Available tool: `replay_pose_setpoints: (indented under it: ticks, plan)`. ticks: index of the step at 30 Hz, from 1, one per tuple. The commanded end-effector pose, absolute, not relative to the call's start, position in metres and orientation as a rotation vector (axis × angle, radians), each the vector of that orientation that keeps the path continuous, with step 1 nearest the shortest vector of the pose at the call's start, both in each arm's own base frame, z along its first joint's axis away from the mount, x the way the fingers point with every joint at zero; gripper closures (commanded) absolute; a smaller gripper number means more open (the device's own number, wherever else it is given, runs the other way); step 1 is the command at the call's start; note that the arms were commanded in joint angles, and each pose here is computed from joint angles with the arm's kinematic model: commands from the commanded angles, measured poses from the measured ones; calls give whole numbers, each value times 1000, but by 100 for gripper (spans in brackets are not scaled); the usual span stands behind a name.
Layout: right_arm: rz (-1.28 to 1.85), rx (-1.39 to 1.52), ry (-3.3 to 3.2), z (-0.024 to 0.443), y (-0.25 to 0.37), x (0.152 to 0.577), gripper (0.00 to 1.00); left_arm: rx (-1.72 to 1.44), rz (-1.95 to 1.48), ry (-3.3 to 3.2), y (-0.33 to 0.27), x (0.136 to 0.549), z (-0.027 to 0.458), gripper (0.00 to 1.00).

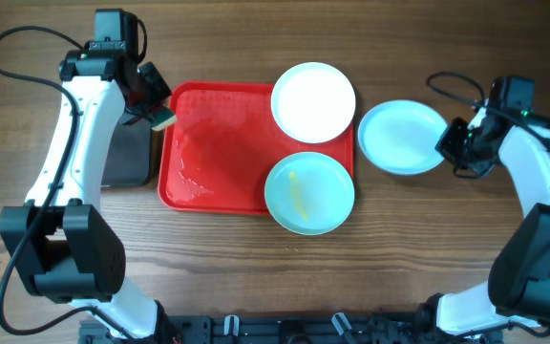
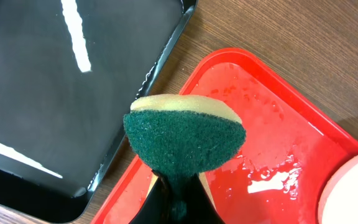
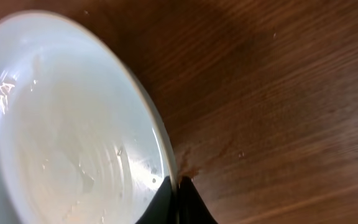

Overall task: Clean dirty plates on tray and stack at the side
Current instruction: 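Grasp the light-blue plate rim with the right gripper and drag it left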

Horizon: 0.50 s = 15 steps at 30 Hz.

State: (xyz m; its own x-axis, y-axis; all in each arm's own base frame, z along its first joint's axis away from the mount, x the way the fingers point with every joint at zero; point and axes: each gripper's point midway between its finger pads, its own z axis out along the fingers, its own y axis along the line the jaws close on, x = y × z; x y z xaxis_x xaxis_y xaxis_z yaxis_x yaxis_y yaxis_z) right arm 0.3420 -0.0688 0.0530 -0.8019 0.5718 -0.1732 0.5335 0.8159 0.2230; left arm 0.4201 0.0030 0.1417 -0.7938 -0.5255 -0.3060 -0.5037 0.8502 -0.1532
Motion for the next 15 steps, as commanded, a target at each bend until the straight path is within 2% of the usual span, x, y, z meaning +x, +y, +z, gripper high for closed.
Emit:
replay_pose_setpoints:
  ticks: [1, 13, 14, 15]
  plan:
    - [224, 890, 2748, 41, -69, 335, 96, -792, -98, 2699, 3, 418, 137, 96]
    - [110, 959, 2672, 34, -87, 340, 95, -791, -100, 2695, 3, 420, 137, 96]
    - [111, 958, 2672, 34, -87, 340, 91, -791, -100, 2695, 3, 420, 137, 96]
    - [116, 955, 2672, 35, -87, 340, 73, -791, -100, 2695, 3, 419, 137, 96]
